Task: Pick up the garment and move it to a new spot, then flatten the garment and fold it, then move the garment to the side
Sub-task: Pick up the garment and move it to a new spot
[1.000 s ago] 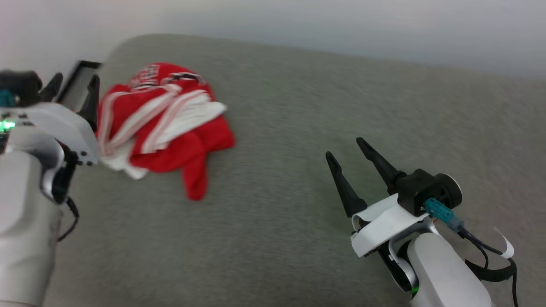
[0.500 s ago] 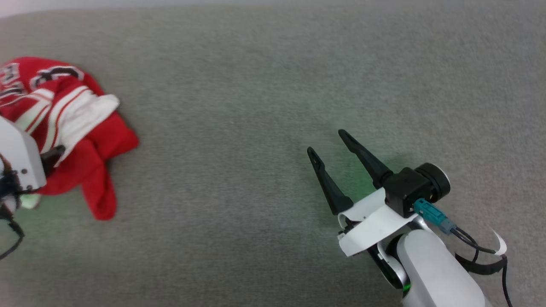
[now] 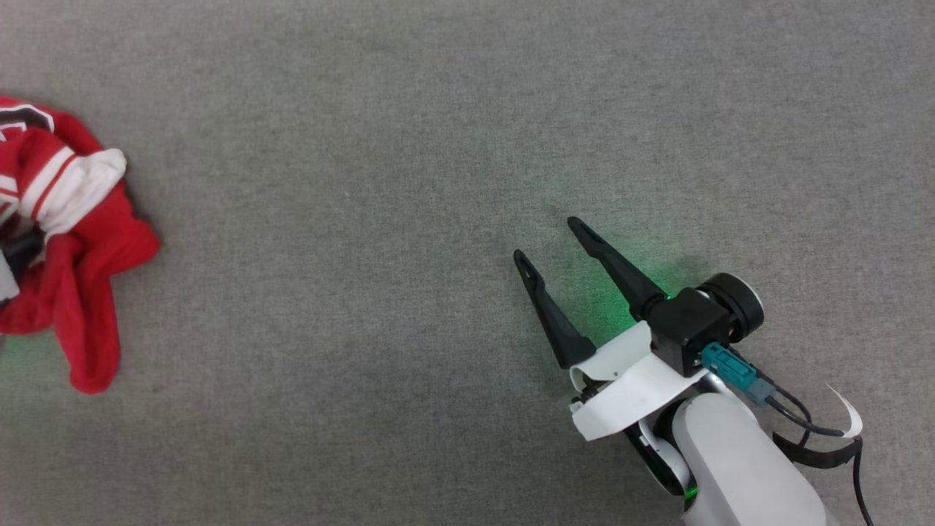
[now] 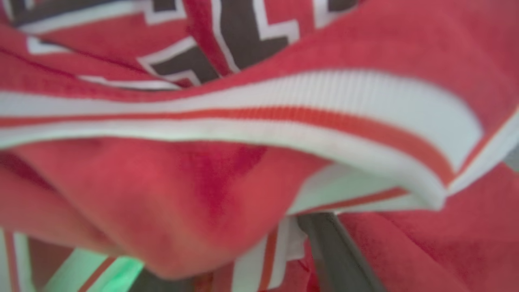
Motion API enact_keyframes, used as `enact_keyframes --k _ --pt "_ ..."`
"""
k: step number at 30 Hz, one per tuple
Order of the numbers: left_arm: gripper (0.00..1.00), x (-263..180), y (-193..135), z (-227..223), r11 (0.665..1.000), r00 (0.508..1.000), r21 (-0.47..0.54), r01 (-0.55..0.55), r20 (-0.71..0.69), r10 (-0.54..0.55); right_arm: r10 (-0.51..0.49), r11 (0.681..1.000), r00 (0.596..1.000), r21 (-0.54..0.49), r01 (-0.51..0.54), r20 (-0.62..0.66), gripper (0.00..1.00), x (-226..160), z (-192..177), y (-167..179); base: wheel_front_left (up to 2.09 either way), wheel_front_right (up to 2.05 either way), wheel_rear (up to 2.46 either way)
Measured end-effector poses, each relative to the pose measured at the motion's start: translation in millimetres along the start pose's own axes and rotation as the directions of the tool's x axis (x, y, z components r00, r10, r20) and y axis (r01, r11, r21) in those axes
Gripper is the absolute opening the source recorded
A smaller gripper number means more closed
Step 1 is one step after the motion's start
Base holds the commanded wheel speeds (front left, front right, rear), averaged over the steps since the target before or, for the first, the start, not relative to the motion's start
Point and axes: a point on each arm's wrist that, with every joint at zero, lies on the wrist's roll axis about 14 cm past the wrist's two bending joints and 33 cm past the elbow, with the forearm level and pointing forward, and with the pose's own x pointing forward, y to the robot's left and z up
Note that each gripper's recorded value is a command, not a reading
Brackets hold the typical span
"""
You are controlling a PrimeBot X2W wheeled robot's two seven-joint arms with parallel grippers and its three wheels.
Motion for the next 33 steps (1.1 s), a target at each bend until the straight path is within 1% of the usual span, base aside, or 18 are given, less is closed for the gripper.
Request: enact_keyframes --k 4,7,10,12,15,17,18,21,24,26,29,31,33 --pt "0.00 -6 -8 9 1.000 0.998 -0.006 0.025 0.063 -0.025 -0.005 1.000 1.000 -0.003 0.005 0.016 1.00 -1 8 0 0.00 0.00 0.00" --pt "0.00 -17 -7 18 1.000 0.989 -0.004 0.014 0.150 -0.013 -0.013 1.000 0.999 0.002 0.012 0.034 1.00 -3 17 0 0.00 0.00 0.00" --pt "0.00 -32 -23 32 0.998 0.971 -0.016 0.059 0.232 -0.054 -0.038 0.999 0.998 0.019 0.037 0.054 1.00 -10 26 -3 0.00 0.00 0.00" --pt "0.00 -47 -42 45 0.994 0.949 0.005 0.108 0.297 -0.105 -0.056 0.998 0.996 0.030 0.055 0.067 1.00 -17 32 -4 0.00 0.00 0.00" --pt "0.00 -87 -62 81 0.984 0.885 0.046 0.170 0.432 -0.173 -0.077 0.997 0.991 0.035 0.074 0.106 1.00 -24 48 -4 0.00 0.00 0.00" --pt "0.00 -111 -90 93 0.964 0.839 0.072 0.257 0.478 -0.259 -0.092 0.996 0.986 0.034 0.088 0.137 1.00 -29 60 -6 0.00 0.00 0.00" --pt "0.00 -121 -106 96 0.950 0.816 0.102 0.296 0.489 -0.307 -0.101 0.995 0.984 0.036 0.096 0.147 1.00 -32 64 -7 0.00 0.00 0.00" --pt "0.00 -155 -152 100 0.898 0.753 0.204 0.389 0.491 -0.438 -0.128 0.992 0.975 0.043 0.122 0.179 1.00 -43 77 -11 0.00 0.00 0.00" --pt "0.00 -179 -196 94 0.832 0.698 0.311 0.460 0.453 -0.555 -0.159 0.987 0.963 0.051 0.151 0.216 1.00 -52 90 -17 0.00 0.00 0.00" --pt "0.00 -189 -229 85 0.771 0.660 0.378 0.512 0.401 -0.635 -0.189 0.982 0.953 0.056 0.181 0.235 1.00 -60 96 -25 0.00 0.00 0.00" --pt "0.00 -207 -280 74 0.664 0.588 0.462 0.588 0.319 -0.743 -0.240 0.971 0.936 0.066 0.231 0.256 1.00 -72 103 -40 0.00 0.00 0.00" --pt "0.00 -219 -311 68 0.587 0.531 0.497 0.640 0.266 -0.804 -0.275 0.961 0.921 0.083 0.263 0.276 1.00 -80 110 -50 0.00 0.00 0.00" --pt "0.00 -226 -339 63 0.519 0.486 0.525 0.675 0.213 -0.848 -0.309 0.951 0.905 0.097 0.294 0.292 1.00 -89 115 -61 0.00 0.00 0.00"
